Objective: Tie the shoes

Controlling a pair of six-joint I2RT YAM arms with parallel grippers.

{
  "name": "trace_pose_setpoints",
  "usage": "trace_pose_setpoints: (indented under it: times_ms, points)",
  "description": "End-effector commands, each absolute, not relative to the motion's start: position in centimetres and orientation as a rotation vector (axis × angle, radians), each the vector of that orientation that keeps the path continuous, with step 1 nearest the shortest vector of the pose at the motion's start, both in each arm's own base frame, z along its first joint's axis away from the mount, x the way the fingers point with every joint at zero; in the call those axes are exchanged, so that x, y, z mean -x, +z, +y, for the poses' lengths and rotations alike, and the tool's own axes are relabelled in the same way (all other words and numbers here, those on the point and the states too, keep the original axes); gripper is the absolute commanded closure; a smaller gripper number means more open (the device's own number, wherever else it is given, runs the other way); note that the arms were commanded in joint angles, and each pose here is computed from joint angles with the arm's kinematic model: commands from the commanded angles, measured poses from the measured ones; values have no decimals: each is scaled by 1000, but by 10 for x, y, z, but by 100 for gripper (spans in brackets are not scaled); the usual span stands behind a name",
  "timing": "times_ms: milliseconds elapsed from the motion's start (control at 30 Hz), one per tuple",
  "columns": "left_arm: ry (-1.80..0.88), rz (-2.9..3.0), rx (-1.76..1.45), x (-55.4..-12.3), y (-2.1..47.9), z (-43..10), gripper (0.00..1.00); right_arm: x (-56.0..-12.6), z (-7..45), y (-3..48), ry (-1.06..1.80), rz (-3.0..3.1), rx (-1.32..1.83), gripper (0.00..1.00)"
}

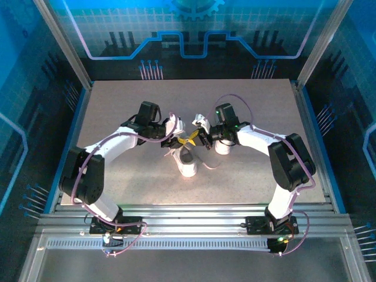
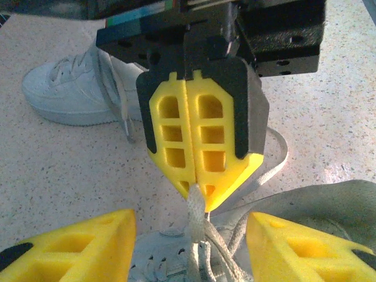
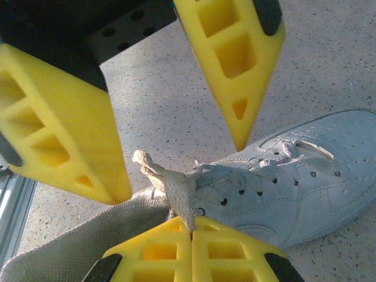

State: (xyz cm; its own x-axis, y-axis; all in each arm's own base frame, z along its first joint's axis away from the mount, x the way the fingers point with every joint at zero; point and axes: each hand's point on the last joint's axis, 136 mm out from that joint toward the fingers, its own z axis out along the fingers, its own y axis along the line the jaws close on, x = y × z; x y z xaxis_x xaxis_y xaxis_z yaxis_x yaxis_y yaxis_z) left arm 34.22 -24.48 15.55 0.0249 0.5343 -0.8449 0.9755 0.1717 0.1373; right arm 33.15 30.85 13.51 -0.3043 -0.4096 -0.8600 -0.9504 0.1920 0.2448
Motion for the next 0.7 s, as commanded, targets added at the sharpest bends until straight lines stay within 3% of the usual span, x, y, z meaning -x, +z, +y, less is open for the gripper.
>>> trace_pose_setpoints:
  times_ms: [0,233,400,567,667]
  points:
    - [-735,1585,-1514,-336,159,-253,52,-330,309,148,1073,1802,1271,97]
    - [-757,1605,-1534,-336,152,-256,66,-330,309,149,1075,1801,1269,97]
    - [-770,1615,-1545,-334,152,-256,98,-332,307,152,1086,1800,1252,95]
    - [-760,1609,-1544,-331,155,-254,100,-334,298,161,1108,1808,1203,64]
    - [-751,1602,-1544,-330,156,-254,100,-334,283,163,1128,1819,1144,60]
